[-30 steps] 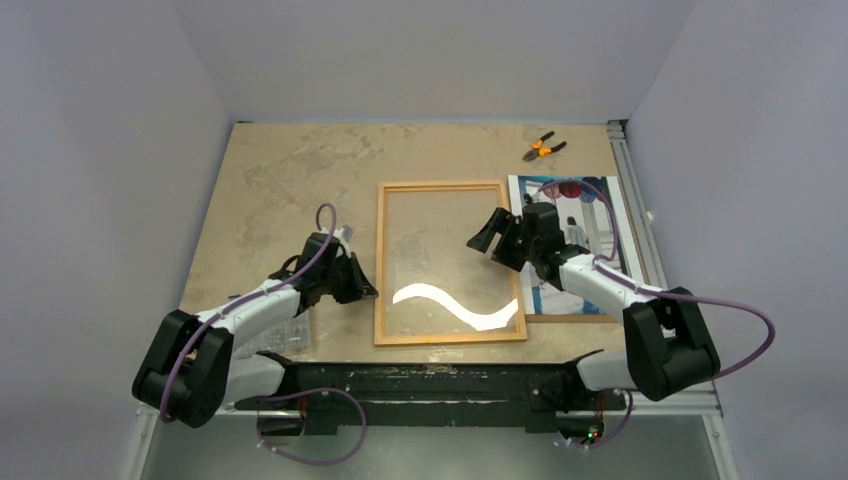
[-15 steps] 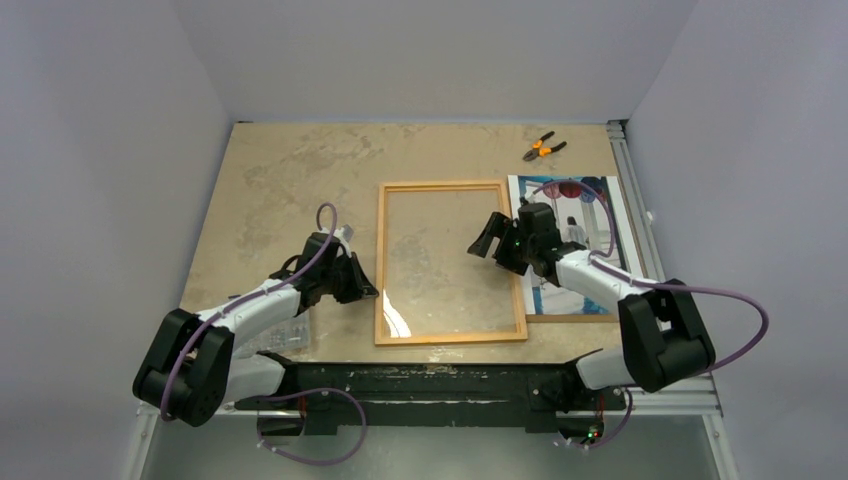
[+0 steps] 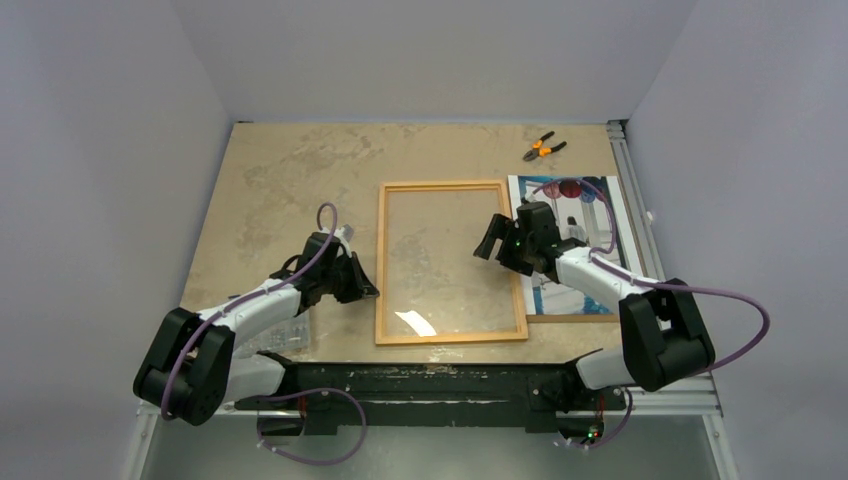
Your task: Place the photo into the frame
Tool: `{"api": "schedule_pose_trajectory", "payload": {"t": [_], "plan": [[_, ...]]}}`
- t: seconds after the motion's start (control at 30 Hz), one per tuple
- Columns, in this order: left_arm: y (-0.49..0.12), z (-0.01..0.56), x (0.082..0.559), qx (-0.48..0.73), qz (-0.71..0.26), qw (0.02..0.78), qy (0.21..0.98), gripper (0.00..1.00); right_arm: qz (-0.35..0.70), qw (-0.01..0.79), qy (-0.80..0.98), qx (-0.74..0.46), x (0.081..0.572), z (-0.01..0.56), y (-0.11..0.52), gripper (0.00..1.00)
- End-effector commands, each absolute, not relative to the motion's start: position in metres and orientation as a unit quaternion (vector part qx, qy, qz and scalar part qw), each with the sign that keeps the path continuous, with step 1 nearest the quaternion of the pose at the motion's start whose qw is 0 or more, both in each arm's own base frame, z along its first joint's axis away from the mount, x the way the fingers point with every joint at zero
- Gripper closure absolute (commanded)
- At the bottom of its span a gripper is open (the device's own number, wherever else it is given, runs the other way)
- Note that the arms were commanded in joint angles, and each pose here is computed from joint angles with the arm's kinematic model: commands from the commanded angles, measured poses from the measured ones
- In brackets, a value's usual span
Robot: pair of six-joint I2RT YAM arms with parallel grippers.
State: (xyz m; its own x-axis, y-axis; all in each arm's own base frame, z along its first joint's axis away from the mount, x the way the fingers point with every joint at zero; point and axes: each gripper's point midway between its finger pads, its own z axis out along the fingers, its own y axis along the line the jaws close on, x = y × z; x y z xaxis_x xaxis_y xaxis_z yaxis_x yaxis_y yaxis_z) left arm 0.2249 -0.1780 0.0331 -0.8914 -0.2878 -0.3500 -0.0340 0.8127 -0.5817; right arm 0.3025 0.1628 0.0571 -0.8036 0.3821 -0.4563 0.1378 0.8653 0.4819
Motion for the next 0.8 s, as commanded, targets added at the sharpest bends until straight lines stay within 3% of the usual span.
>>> {"api": "schedule_pose_trajectory", "payload": {"t": [0.0,0.77], "plan": [[-0.162,0.007,0.21,-0.085,-0.246,0.189,0.947,1.0,0.203,0.307,0.921,0.131,0.314,0.073,0.159,0.15],[-0.162,0.008,0.21,-0.083,-0.247,0.189,0.947,1.0,0.173,0.312,0.926,0.125,0.311,0.076,0.148,0.15]]}}
